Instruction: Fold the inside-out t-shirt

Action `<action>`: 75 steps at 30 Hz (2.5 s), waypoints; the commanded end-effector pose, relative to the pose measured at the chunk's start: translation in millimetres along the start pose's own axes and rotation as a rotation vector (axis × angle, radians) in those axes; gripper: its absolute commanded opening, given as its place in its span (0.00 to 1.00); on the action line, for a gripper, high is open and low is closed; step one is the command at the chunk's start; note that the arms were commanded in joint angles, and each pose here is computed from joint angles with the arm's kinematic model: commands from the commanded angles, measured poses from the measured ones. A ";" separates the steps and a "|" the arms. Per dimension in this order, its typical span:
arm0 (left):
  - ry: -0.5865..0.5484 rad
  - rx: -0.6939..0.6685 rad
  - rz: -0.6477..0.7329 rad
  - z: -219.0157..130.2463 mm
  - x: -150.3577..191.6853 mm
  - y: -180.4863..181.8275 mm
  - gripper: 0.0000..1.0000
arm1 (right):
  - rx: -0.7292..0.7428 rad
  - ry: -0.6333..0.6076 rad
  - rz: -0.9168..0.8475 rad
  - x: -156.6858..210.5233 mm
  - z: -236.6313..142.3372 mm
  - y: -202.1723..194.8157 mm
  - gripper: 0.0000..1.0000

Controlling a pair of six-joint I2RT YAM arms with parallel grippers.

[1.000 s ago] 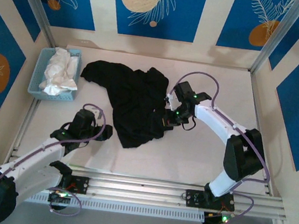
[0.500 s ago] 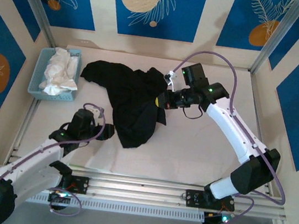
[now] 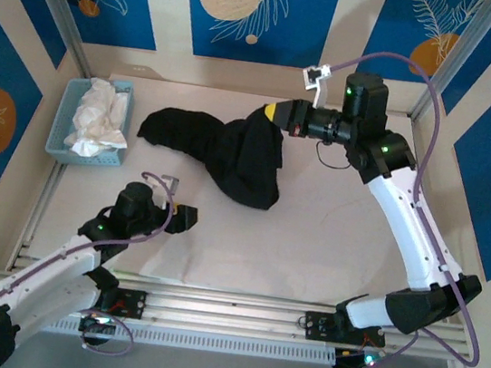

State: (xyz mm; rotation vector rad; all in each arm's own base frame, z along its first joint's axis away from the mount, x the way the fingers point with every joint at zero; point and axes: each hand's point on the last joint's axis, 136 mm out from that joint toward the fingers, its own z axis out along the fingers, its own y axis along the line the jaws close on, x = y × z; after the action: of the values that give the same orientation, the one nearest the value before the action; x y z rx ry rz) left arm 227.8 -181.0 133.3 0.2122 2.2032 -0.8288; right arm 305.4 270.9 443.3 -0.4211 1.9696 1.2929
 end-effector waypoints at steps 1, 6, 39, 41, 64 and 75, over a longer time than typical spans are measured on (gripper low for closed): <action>-0.033 0.061 0.034 1.0 -5.5 -17.1 0.71 | -0.102 -0.040 -0.097 -19.9 4.1 51.6 0.00; -0.076 0.067 0.100 -0.2 -13.1 -33.3 0.72 | -0.189 0.059 -0.244 -3.0 37.0 110.9 0.00; -0.012 -0.037 0.290 56.5 -4.8 -66.9 0.74 | 0.213 0.328 0.029 52.6 85.0 -71.6 0.00; 0.005 -0.058 0.313 73.6 -1.1 -71.7 0.74 | 0.214 0.317 0.023 47.9 81.6 -70.9 0.00; -0.091 -0.568 0.302 46.2 -48.5 47.5 0.10 | 0.418 -0.081 -0.051 -37.6 -47.7 -83.4 0.00; -0.093 -0.581 0.214 19.0 -77.0 78.1 0.10 | 0.340 -0.138 -0.089 -47.3 -69.6 -56.8 0.00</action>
State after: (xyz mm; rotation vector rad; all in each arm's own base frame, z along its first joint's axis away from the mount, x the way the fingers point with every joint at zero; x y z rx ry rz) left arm 333.2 -144.6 165.4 0.0905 2.0596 -0.1486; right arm 341.8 187.6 427.2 -0.2385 2.0958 0.8985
